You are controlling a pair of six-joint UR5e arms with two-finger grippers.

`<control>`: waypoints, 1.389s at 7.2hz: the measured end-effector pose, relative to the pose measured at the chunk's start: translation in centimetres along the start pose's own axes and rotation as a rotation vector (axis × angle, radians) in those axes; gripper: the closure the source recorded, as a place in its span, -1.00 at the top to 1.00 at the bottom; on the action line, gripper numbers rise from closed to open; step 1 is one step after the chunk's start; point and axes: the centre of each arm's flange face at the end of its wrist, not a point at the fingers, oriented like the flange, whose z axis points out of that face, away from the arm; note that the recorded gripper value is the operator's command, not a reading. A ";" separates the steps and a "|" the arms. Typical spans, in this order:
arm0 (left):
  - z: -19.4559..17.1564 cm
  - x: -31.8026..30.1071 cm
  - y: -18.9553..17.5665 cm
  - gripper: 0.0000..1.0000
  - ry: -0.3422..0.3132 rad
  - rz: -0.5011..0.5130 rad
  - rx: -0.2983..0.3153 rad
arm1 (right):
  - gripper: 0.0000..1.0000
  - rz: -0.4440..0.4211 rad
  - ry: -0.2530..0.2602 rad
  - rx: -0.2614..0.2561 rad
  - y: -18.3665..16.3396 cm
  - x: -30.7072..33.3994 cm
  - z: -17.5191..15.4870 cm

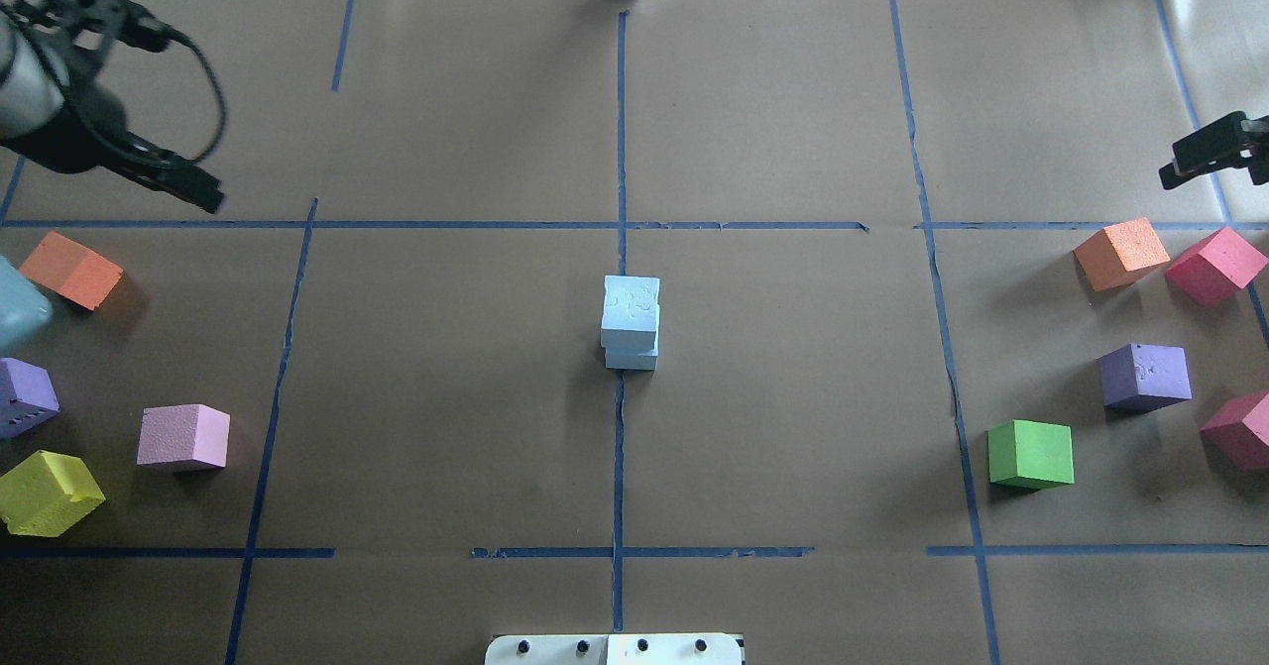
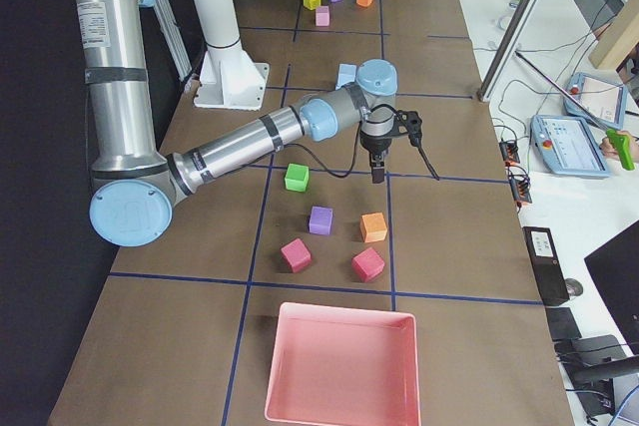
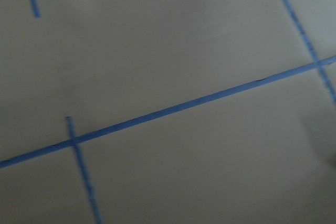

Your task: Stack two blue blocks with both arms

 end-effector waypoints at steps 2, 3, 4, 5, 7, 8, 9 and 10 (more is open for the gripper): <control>0.6 -15.3 3.5 1.00 -0.017 0.039 -0.071 | 1.00 -0.041 0.027 -0.020 1.9 6.9 0.1; 1.1 -22.3 5.7 1.00 0.001 0.010 -0.099 | 1.00 -0.045 0.027 -0.033 2.7 9.9 0.3; 1.4 -27.5 8.0 1.00 0.043 -0.056 -0.109 | 1.00 -0.036 0.008 -0.048 3.2 12.2 0.7; 1.4 -30.3 10.0 1.00 0.087 -0.124 -0.108 | 1.00 -0.027 -0.013 -0.059 3.5 13.6 1.1; 1.2 -31.5 11.8 1.00 0.113 -0.231 -0.103 | 1.00 -0.022 -0.016 -0.064 3.7 14.4 1.4; 0.8 -31.3 11.8 1.00 0.112 -0.239 -0.092 | 1.00 -0.022 -0.015 -0.066 4.0 14.6 1.5; 0.1 -30.6 11.7 1.00 0.106 -0.222 -0.071 | 1.00 -0.023 -0.016 -0.066 4.2 14.6 1.5; -0.9 -29.7 12.0 1.00 0.082 -0.208 -0.052 | 1.00 -0.024 -0.020 -0.065 4.4 14.6 1.6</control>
